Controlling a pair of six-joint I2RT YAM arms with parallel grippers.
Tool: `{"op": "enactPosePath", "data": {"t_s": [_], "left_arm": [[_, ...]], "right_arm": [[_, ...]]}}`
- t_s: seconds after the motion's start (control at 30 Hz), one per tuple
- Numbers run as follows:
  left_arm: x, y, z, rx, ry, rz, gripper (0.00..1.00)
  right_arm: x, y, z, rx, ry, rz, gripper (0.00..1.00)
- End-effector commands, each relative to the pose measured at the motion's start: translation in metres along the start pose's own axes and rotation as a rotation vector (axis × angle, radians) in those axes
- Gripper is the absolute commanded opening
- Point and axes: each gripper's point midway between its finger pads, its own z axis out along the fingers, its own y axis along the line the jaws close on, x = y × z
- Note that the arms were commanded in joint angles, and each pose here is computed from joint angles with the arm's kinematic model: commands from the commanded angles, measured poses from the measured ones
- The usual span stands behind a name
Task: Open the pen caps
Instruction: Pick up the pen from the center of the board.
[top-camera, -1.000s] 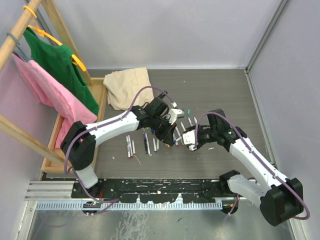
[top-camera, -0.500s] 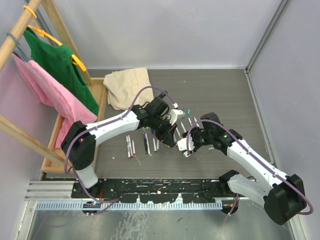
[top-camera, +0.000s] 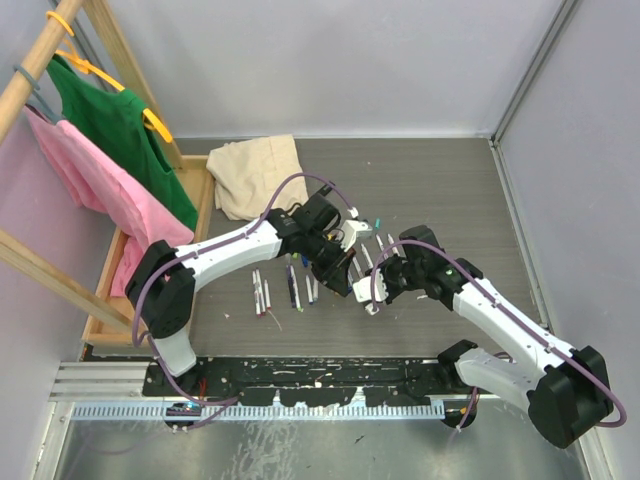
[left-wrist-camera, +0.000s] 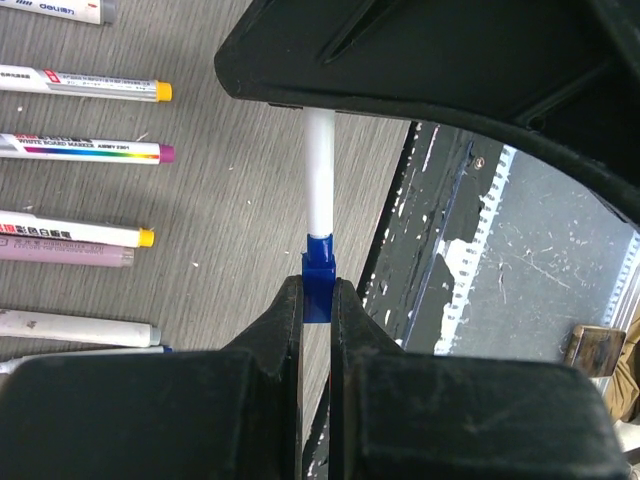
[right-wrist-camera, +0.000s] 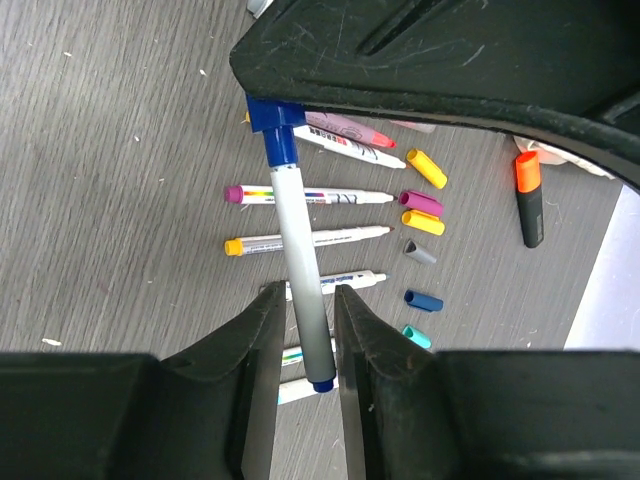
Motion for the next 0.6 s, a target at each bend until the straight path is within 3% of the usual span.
{"op": "enactPosePath", "data": {"t_s": [0.0,0.13,0.57], "left_arm": [[-0.0129,-0.0144,-0.0059,0.045,-0.025,0.044,0.0],[-0.0121,-0.0155,-0.0063,0.051,-0.023,0.047,0.0],[-0.0104,-0.016,-0.0077,0.051,-0.011,0.053,0.0]], "right_arm": [[-0.0043,-0.0077,0.0009,0.017,-0.012,-0.034,0.32],[-0.0044,-0.0079,0.001,0.016,-0.01,-0.037,0.3],[-0.0092,-0.0075,-0.0016,0.01,-0.027,-0.046,0.09]]}}
